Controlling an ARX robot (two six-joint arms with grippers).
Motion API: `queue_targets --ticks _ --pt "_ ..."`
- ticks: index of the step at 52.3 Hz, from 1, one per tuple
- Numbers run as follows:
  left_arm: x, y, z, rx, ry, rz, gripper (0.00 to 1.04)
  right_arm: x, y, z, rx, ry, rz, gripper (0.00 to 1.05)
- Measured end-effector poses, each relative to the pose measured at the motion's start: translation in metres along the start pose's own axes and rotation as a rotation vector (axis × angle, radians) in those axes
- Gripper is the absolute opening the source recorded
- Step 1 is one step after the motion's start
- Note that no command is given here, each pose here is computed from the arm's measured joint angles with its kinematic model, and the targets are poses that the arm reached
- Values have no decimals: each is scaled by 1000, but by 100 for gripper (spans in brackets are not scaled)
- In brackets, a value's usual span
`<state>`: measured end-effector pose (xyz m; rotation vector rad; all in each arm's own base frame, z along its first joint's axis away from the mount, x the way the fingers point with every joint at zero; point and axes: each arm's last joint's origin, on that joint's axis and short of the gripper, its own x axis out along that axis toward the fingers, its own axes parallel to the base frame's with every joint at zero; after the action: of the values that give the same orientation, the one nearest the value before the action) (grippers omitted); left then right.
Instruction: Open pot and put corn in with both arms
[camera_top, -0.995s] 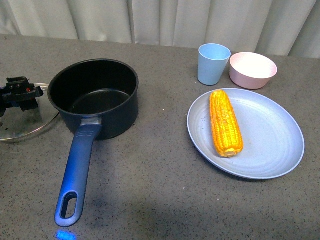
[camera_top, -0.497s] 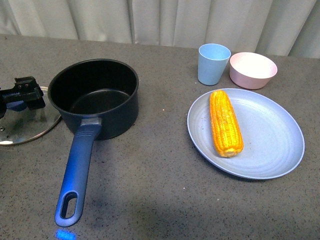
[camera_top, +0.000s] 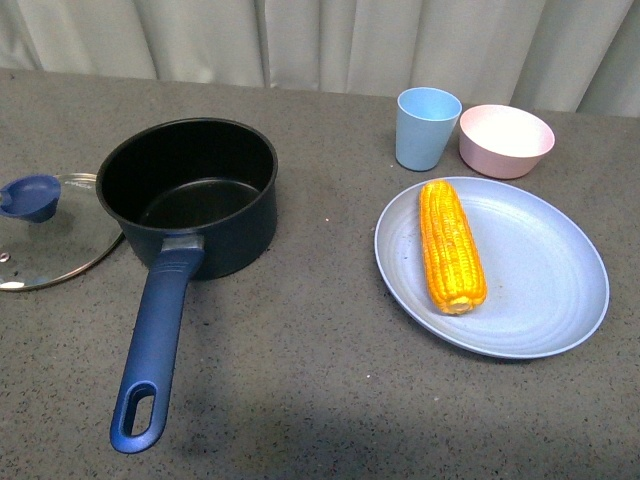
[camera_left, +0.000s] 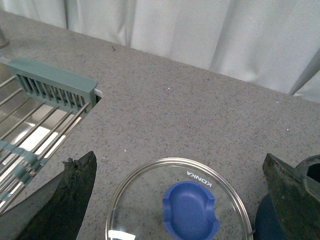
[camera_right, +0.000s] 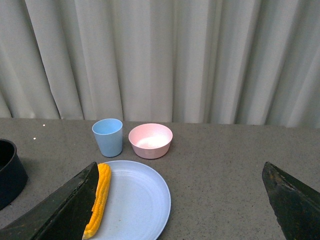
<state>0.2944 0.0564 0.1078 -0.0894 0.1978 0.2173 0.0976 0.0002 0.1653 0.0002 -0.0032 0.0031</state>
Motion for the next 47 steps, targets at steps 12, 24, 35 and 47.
queue_targets --ticks 12,24,35,47 --pt "-44 0 15 -6 -4 -7 98 0 0 0 0 0 0 96" --pt "-87 -5 36 -12 -87 -23 98 0 0 0 0 0 0 96" --pt "-118 -13 29 61 -176 -210 71 0 0 0 0 0 0 96" --pt "-142 -17 25 78 -182 -214 28 0 0 0 0 0 0 96"
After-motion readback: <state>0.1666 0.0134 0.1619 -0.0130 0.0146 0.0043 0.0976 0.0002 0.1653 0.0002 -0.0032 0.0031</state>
